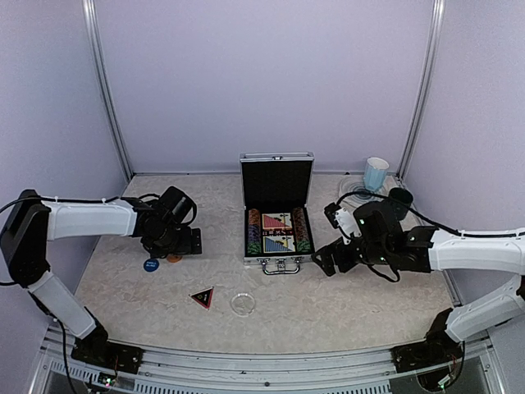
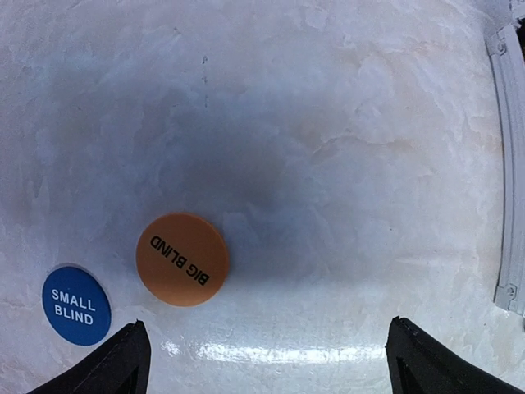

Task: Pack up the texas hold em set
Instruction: Pick up the all-in button from the center of the board.

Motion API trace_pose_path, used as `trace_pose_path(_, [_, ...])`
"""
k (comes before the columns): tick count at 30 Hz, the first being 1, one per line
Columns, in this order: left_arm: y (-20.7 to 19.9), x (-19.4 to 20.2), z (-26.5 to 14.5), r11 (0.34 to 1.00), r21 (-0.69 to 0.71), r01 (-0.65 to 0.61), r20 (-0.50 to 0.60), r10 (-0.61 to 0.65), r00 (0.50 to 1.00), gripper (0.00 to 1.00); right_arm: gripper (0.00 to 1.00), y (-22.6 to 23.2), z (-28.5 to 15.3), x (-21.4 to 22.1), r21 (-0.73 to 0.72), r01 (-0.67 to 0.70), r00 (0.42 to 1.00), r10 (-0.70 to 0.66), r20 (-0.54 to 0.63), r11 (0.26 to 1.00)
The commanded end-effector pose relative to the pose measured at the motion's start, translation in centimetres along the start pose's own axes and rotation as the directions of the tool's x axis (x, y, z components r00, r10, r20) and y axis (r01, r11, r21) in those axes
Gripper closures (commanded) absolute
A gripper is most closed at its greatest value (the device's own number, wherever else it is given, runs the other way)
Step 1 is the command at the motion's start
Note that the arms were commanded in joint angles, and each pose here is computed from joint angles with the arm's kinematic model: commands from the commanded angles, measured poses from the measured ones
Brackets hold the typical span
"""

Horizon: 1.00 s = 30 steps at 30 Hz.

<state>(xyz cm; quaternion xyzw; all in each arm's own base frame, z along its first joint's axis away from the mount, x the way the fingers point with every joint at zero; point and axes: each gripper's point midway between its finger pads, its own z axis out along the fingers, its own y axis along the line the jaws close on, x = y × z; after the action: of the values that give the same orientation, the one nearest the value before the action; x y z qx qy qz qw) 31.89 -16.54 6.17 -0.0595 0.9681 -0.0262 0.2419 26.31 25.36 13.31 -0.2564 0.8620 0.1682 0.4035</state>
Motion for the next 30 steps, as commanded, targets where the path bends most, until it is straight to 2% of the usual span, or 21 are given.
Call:
trace_pose_path(1, [-0.3, 0.0, -1.8, 0.999, 0.004, -0.042, 0.032, 0.042, 0.999, 0.01, 0.01, 3.0, 0.5, -0.9, -0.047, 0.096, 0.995, -0.097, -0.006, 0.994])
trace_pose_path(4, [-1.4, 1.0, -2.8, 0.995, 0.029, -0.092, 0.023, 0.092, 0.996, 0.01, 0.01, 4.1, 0.9, -0.8, -0.046, 0.136, 0.99, -0.137, -0.027, 0.99])
trace_pose_path(8, [-2.6, 4.2, -4.2, 0.988, 0.042, -0.148, -0.02, 0.149, 0.989, 0.01, 0.01, 4.2, 0.7, -1.5, -0.019, 0.144, 0.989, -0.144, -0.023, 0.989])
trace_pose_path(14, [-2.8, 8.6, -5.6, 0.989, 0.06, -0.136, -0.08, 0.141, 0.987, 0.01, 0.01, 3.8, -0.6, -2.6, 0.0, 0.157, 0.987, -0.157, 0.012, 0.988])
trace_pose_path(20, [-2.7, 11.5, -5.3, 0.994, 0.08, -0.079, -0.13, 0.089, 0.988, 0.01, 0.01, 3.8, -0.6, -2.5, -0.002, 0.158, 0.987, -0.157, 0.023, 0.988])
trace_pose_path(30, [-4.0, 13.6, -3.5, 0.985, 0.069, -0.16, -0.179, 0.17, 0.969, 0.01, 0.01, 3.3, -0.6, -2.3, 0.021, 0.164, 0.986, -0.164, 0.009, 0.986])
